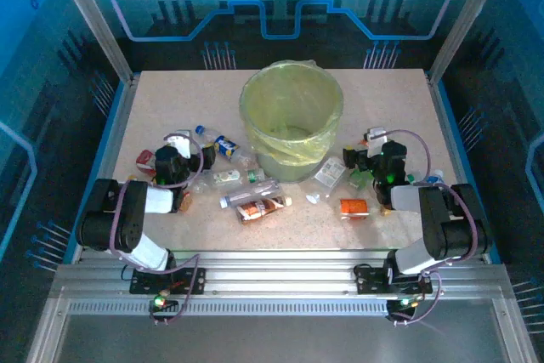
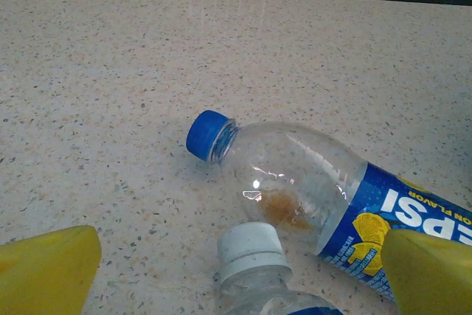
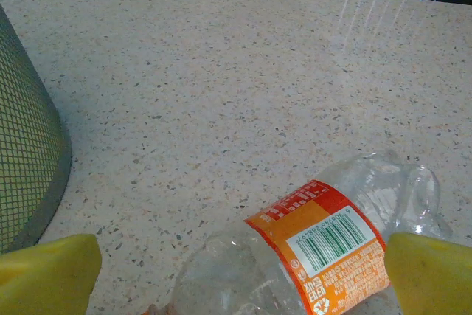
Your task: Put the plastic bottles in the bin
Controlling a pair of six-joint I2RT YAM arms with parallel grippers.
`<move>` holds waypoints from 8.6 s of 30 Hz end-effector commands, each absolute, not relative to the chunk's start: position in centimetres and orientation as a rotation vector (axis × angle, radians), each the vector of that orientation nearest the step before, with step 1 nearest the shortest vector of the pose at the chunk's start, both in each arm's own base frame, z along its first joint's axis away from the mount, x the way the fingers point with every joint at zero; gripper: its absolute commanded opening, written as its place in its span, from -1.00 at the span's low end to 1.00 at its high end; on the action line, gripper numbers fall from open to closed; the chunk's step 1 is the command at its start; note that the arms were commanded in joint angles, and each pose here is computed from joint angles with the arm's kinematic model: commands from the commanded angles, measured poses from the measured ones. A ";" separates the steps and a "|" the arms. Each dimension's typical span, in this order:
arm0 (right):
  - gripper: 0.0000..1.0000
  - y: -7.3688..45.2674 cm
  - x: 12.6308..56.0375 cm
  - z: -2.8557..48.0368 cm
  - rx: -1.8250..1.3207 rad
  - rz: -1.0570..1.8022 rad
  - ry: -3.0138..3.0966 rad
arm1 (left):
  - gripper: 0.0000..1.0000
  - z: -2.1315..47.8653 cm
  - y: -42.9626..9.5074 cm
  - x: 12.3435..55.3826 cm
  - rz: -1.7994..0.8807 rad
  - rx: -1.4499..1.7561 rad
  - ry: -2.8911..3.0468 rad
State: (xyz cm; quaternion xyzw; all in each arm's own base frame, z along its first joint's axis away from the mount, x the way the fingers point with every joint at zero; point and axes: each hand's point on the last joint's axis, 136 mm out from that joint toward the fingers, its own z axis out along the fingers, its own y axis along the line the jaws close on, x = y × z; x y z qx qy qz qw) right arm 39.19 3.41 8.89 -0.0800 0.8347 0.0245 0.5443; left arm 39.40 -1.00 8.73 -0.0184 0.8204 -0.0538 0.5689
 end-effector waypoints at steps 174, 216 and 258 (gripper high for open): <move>-0.38 16.8 40.3 40.8 -0.180 0.204 2.104 | 0.98 27.1 0.8 33.6 -0.248 -0.326 1.673; -0.10 24.9 40.0 16.7 -1.001 0.004 2.761 | 0.98 25.2 5.2 30.2 -0.133 -0.711 1.706; 0.99 23.9 41.5 33.3 -0.704 0.222 2.339 | 0.98 13.3 8.2 21.9 0.092 -1.203 2.053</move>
